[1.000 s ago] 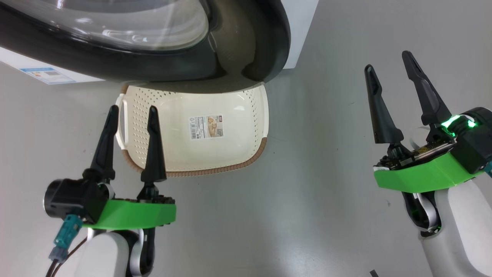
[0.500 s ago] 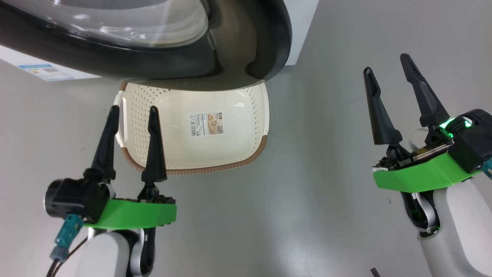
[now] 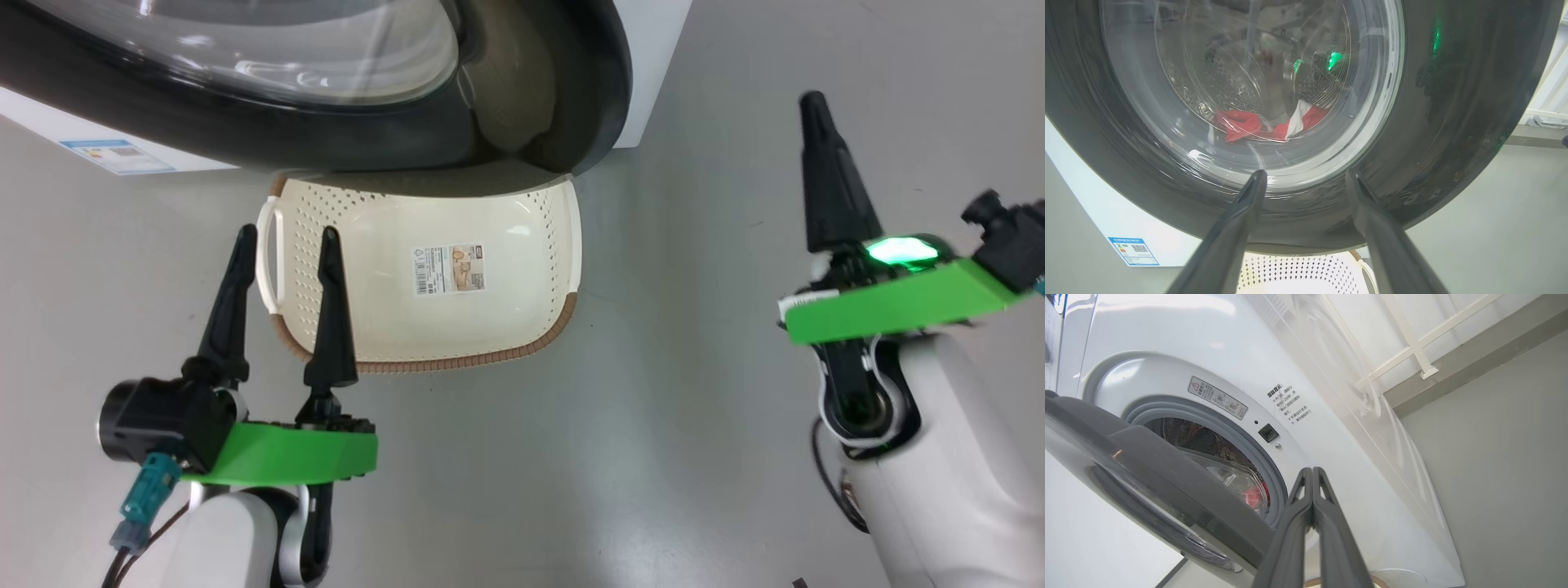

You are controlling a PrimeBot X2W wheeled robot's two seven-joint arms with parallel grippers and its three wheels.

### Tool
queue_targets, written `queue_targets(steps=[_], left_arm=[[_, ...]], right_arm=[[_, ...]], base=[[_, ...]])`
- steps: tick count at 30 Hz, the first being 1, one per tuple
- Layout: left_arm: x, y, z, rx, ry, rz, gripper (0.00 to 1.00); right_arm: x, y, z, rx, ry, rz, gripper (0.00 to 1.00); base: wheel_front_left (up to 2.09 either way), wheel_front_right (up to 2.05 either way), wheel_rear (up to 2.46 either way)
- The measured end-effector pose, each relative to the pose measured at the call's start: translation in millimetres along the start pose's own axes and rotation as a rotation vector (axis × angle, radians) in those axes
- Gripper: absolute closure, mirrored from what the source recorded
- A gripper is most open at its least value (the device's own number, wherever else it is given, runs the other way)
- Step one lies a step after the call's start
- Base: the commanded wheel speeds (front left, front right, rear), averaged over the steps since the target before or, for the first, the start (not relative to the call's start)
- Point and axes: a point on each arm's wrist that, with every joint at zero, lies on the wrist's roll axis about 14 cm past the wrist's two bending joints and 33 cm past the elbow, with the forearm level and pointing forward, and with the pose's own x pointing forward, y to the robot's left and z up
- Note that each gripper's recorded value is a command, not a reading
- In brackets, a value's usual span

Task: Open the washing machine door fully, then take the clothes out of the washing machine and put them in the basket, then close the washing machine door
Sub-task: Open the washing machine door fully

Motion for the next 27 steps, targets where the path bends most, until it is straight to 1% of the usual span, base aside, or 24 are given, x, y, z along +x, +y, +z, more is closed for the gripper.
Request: queue_targets(steps=[4, 7, 10, 12, 14, 20, 23, 27], left_arm=[[-1, 1, 2, 0.002, -0.003, 0.002, 0.0], [-2, 1, 2, 0.003, -0.003, 0.002, 0.0], [-3, 1, 2, 0.004, 0.0, 0.0, 0.0], [-4, 0, 2, 0.005, 0.001, -0.001, 0.0], [-5, 0, 3, 0.004, 0.001, -0.001, 0.0], [-10, 2, 2, 0.007, 0.01, 0.003, 0.0], [-10, 2, -1, 0.008, 0.016, 0.004, 0.0], [-10, 3, -5, 0.009, 0.025, 0.007, 0.0]], right_arm=[[15, 16, -9, 0.239, 0.021, 0.01, 1.0], [33, 33, -5, 0.45, 0.05, 0.037, 1.0], [49, 50, 1, 0.598, 0.109, 0.088, 1.0], [55, 60, 0, 0.704, 0.167, 0.114, 1.0], [58, 70, -4, 0.781, 0.242, 0.14, 1.0], [63, 100, -18, 0.919, 0.458, 0.241, 1.0], [64, 113, -29, 0.917, 0.598, 0.291, 1.0], [67, 122, -33, 0.884, 0.694, 0.336, 1.0]], base=[[0.0, 0.0, 0.0], [0.0, 0.0, 0.0], [0.0, 0.0, 0.0], [0.0, 0.0, 0.0], [0.0, 0.0, 0.0], [0.0, 0.0, 0.0], [0.0, 0.0, 0.0], [0.0, 0.0, 0.0]])
